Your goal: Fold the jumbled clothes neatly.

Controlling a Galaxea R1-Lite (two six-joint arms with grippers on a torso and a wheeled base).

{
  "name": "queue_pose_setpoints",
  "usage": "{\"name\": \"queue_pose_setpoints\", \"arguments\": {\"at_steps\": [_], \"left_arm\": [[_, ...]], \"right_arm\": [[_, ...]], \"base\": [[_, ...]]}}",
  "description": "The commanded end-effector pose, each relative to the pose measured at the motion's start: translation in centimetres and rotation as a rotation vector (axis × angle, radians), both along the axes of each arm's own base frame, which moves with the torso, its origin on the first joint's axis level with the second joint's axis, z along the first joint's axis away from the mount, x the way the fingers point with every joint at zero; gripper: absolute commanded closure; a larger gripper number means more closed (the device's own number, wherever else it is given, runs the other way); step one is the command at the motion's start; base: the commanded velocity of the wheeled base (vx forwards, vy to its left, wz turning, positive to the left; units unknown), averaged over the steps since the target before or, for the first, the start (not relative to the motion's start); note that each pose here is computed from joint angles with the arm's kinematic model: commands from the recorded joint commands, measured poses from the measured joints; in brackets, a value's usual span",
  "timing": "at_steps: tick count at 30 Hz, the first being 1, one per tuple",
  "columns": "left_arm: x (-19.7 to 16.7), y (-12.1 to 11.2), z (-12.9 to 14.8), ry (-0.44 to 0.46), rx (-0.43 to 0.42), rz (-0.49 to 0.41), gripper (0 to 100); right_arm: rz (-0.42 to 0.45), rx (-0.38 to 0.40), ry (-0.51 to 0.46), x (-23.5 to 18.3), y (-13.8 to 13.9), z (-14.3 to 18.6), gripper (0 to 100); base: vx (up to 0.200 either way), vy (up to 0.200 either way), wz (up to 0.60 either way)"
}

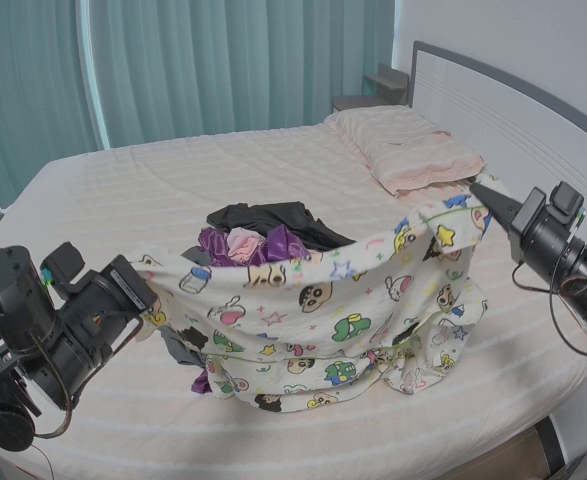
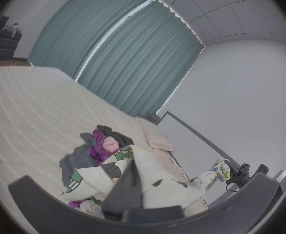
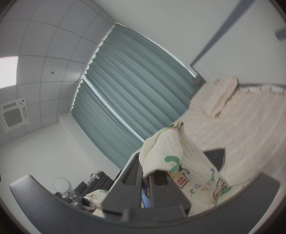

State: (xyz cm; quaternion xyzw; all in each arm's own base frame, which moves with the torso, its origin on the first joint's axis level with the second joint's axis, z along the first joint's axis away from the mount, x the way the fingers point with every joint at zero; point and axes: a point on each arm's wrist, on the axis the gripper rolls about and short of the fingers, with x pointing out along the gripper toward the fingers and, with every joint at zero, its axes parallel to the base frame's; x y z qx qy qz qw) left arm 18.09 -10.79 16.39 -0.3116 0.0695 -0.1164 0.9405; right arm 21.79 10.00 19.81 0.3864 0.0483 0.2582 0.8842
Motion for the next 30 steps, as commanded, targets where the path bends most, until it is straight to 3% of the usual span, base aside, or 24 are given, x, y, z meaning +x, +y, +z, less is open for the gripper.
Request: {"name": "queue_pose_setpoints", "arguments": {"at_steps": [1,10,18,22,30], "left_arm": [[-0.2,0.0,-2.1,0.085,0.025,-0.022,100],[-0.2,-1.7,-3.7,0.149,0.063,-0.108,100],[0.0,-1.9,-4.0,0.162,0.067,-0.107,100],[-0.1,-1.9,-3.5,0.149,0.029,-0.101,100],[-0.4,-1.7,-2.8,0.124,0.011,-0.099,100]], "right_arm": [[0.061,-0.014,0.115,0.0,1.6,-3.1,100],[0.163,0.058,0.211,-0.9,3.8,-5.5,100],[0.178,0.073,0.185,-1.2,3.9,-5.7,100],[0.171,0.078,0.166,-1.4,3.7,-5.2,100],[0.170,0.099,0.125,-2.0,3.3,-4.1,100]], "base": [[0.000,0.000,0.00],[0.000,0.000,0.00],[0.000,0.000,0.00],[0.000,0.000,0.00],[-0.200,0.000,0.00]]}}
